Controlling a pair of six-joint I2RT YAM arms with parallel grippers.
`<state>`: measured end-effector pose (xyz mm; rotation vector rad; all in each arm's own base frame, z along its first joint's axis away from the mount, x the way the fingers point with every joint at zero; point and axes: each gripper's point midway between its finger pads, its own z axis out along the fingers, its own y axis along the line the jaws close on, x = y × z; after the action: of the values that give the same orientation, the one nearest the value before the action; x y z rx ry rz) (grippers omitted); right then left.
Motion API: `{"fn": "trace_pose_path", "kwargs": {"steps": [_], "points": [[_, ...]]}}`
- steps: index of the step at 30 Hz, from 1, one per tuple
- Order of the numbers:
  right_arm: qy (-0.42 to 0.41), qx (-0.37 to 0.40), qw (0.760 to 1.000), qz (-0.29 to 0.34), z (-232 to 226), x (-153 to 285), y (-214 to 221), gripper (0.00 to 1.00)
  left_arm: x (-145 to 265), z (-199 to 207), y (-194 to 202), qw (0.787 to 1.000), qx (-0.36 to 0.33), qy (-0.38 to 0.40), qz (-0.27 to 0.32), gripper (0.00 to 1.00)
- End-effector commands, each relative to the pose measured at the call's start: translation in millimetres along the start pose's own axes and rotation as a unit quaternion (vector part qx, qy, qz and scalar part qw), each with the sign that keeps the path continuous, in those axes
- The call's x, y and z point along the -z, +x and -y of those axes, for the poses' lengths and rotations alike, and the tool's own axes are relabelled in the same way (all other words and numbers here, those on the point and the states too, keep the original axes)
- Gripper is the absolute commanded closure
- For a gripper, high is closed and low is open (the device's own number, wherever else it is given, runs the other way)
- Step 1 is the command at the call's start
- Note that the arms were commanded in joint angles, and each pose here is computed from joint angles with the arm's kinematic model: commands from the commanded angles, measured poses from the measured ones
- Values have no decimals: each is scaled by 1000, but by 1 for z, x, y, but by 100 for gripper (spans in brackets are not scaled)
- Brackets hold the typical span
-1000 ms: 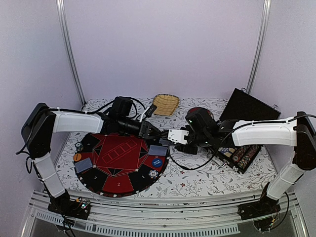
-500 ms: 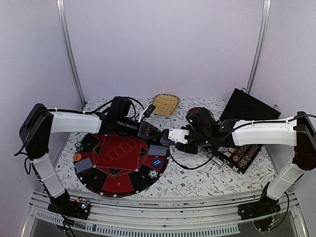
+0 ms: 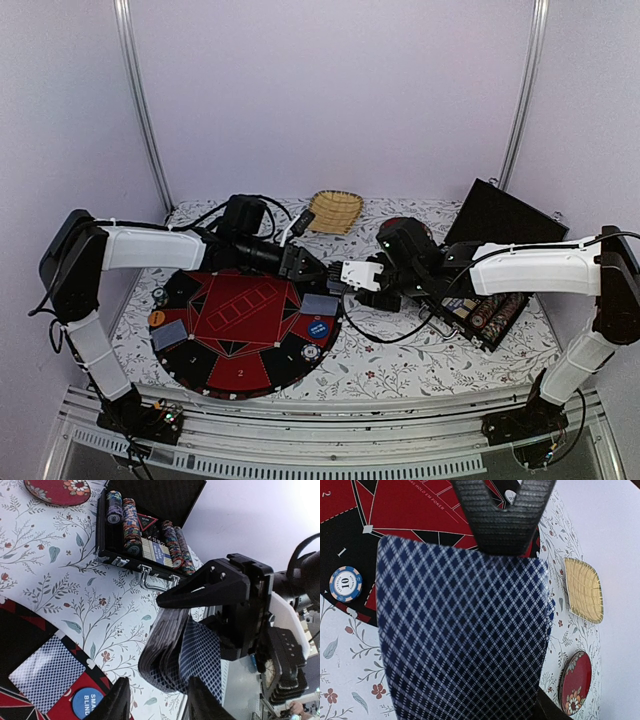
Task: Distribute texas hold em gaming equipment
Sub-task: Pick up the poker card from the face-down deck piles.
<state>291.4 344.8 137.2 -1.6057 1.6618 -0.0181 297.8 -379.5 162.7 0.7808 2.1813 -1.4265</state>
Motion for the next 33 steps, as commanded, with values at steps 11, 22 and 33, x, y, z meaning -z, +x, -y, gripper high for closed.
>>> {"fn": "trace_pose_path", "kwargs": {"steps": [11, 22, 33], "points": [[1, -10, 1000, 3, 2, 0, 0, 51, 8, 12, -21, 999, -11, 13, 39, 37], [10, -11, 1000, 5, 7, 0, -2, 51, -21, 8, 3, 1000, 3, -4, -5, 31], [12, -13, 1000, 4, 10, 3, 0, 51, -16, 4, 6, 1000, -1, -19, -17, 78]]}}
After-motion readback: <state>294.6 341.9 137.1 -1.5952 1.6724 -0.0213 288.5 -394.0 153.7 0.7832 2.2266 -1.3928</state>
